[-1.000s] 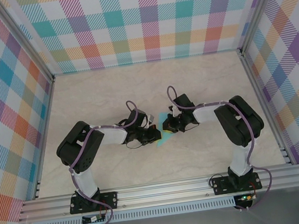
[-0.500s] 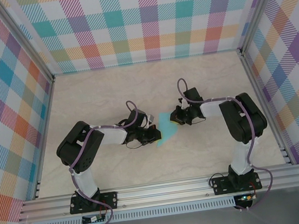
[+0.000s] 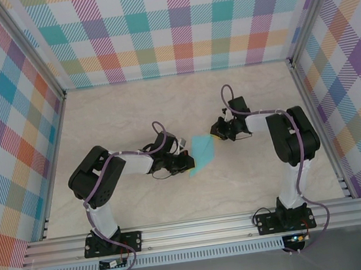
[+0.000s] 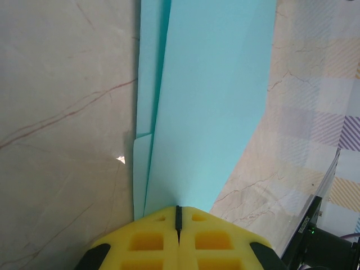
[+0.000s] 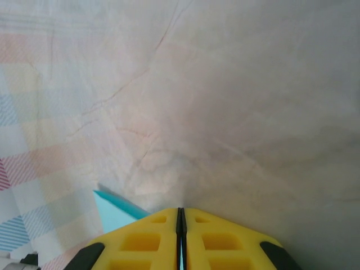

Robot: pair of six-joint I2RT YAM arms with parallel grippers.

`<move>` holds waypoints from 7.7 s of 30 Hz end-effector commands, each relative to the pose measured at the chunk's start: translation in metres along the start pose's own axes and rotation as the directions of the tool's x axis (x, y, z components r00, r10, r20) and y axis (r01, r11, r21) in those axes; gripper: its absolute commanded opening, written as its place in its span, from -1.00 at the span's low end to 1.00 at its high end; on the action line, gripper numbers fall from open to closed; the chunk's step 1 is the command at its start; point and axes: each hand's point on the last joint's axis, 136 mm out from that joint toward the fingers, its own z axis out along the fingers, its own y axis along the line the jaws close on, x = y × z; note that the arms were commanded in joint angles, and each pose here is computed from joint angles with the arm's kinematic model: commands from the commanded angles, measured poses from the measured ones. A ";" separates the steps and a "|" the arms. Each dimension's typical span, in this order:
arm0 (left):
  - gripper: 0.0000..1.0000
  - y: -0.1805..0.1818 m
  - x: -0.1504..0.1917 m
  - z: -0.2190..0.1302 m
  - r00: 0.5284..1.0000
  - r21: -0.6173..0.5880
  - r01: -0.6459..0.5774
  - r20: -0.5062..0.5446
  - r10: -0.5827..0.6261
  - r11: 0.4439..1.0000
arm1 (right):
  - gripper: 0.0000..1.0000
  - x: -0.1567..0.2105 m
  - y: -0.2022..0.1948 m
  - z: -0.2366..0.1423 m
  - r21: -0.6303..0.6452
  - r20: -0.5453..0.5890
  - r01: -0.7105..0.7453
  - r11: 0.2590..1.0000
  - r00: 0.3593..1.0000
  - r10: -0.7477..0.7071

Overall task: Fold a paper plane with a square sheet of paper (pick it up from the middle)
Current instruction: Fourth fold the wing at the center of the table, then turn over the paper at the center of the table.

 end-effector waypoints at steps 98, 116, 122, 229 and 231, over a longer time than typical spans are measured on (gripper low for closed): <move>-0.68 -0.029 0.008 -0.022 0.997 0.028 0.030 -0.065 -0.028 0.999 | -0.84 0.122 -0.026 0.029 0.129 -0.224 0.021 0.991 0.974 0.009; -0.67 0.016 0.054 0.000 0.974 -0.126 0.042 -0.214 -0.068 0.991 | -0.83 0.123 -0.028 0.029 0.133 -0.231 0.021 0.991 0.973 0.011; -0.67 0.034 0.078 -0.013 0.967 -0.170 0.057 -0.236 -0.097 0.984 | -0.83 0.123 -0.029 0.029 0.137 -0.235 0.025 0.990 0.972 0.008; -0.56 -0.017 -0.026 -0.007 0.996 -0.158 -0.075 -0.055 0.067 0.985 | -0.36 0.100 -0.002 -0.023 0.152 -0.115 -0.041 0.988 0.992 0.059; -0.56 -0.016 -0.025 -0.006 0.996 -0.162 -0.073 -0.056 0.065 0.984 | -0.37 0.102 -0.001 -0.021 0.143 -0.124 -0.043 0.989 0.990 0.061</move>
